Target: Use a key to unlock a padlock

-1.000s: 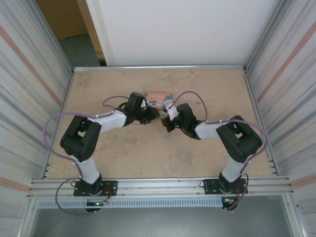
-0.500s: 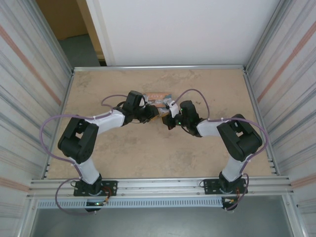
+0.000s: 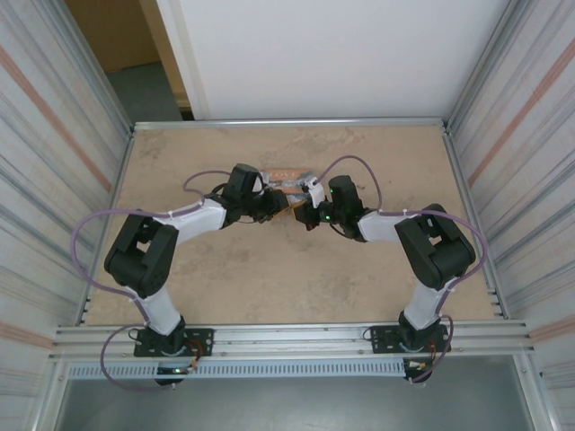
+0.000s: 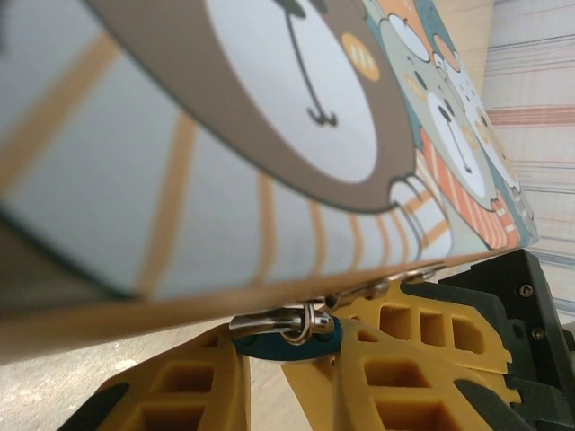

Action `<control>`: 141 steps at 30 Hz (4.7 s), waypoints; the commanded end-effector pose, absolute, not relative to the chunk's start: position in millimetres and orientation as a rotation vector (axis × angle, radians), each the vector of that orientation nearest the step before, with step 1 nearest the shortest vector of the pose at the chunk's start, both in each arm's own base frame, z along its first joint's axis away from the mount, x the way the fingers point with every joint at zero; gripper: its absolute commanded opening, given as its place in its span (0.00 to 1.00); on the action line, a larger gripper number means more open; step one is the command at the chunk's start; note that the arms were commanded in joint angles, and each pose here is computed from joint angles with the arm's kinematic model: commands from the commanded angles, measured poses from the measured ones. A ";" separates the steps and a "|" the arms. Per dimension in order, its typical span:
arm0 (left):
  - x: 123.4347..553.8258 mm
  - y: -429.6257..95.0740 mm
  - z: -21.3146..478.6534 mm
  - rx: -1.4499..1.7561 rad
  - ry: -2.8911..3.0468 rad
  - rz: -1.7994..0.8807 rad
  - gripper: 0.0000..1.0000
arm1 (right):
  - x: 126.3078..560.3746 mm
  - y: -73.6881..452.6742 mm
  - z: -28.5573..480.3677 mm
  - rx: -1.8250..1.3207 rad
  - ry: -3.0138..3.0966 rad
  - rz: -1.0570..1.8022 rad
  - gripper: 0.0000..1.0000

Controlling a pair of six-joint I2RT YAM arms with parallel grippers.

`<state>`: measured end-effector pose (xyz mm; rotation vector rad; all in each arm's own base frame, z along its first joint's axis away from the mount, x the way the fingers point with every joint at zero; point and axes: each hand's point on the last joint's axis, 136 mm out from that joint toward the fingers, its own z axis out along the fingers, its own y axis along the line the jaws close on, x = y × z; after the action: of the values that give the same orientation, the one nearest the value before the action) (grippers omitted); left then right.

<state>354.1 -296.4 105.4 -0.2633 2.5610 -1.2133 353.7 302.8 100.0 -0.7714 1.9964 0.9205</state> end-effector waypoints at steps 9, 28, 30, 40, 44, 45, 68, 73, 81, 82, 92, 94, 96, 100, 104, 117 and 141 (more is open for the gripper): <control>312.1 -316.9 99.4 -0.155 2.687 -1.333 0.18 | 392.6 314.6 162.5 -0.728 1.763 0.898 0.00; 325.6 -311.1 74.5 -0.255 2.650 -1.326 0.30 | 368.5 286.5 49.7 -0.667 2.135 0.858 0.00; 326.6 -306.2 74.3 -0.276 2.641 -1.315 0.33 | 367.7 284.7 41.7 -0.653 2.161 0.852 0.00; 329.1 -264.5 94.4 -0.369 2.530 -1.313 0.46 | 362.1 283.2 27.1 -0.623 2.250 0.882 0.00; 327.8 -245.5 107.4 -0.416 2.422 -1.356 0.50 | 359.7 282.4 36.1 -0.575 2.288 0.930 0.00; 327.7 -241.4 109.9 -0.430 2.392 -1.370 0.51 | 358.3 282.2 36.7 -0.561 2.305 0.943 0.00; 325.7 -247.0 108.9 -0.520 2.190 -1.584 0.53 | 343.6 287.9 69.1 -0.081 2.458 1.255 0.00; 328.8 -261.0 101.2 -0.524 2.183 -1.622 0.51 | 338.0 296.5 70.6 -0.004 2.461 1.303 0.00; 334.1 -276.8 84.4 -0.567 2.155 -1.671 0.47 | 332.3 299.3 74.7 0.064 2.467 1.325 0.00; 335.0 -278.1 82.4 -0.572 2.151 -1.676 0.46 | 331.8 299.5 75.2 0.069 2.467 1.325 0.00; 350.5 -290.4 71.0 -0.607 2.086 -1.725 0.42 | 329.2 300.8 77.2 0.120 2.471 1.333 0.00; 352.0 -293.8 70.1 -0.601 2.086 -1.726 0.42 | 328.9 300.7 76.4 0.127 2.473 1.330 0.00; 353.5 -297.2 68.6 -0.599 2.089 -1.734 0.42 | 328.3 301.1 75.8 0.132 2.474 1.333 0.00; 356.1 -300.6 65.4 -0.616 2.085 -1.749 0.40 | 328.2 301.4 76.1 0.136 2.473 1.334 0.00; 357.9 -304.2 63.0 -0.622 2.083 -1.757 0.38 | 329.2 302.0 77.7 0.140 2.467 1.340 0.00; 361.8 -312.0 72.1 -0.604 2.064 -1.790 0.28 | 330.0 304.6 82.6 0.168 2.448 1.382 0.00; 352.3 -298.7 88.7 -0.577 2.123 -1.683 0.00 | 327.2 245.2 90.2 0.151 2.435 1.115 0.40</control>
<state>352.8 -302.4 68.5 -0.6416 2.1450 -1.7096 331.3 260.0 88.8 0.2139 2.4299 1.2151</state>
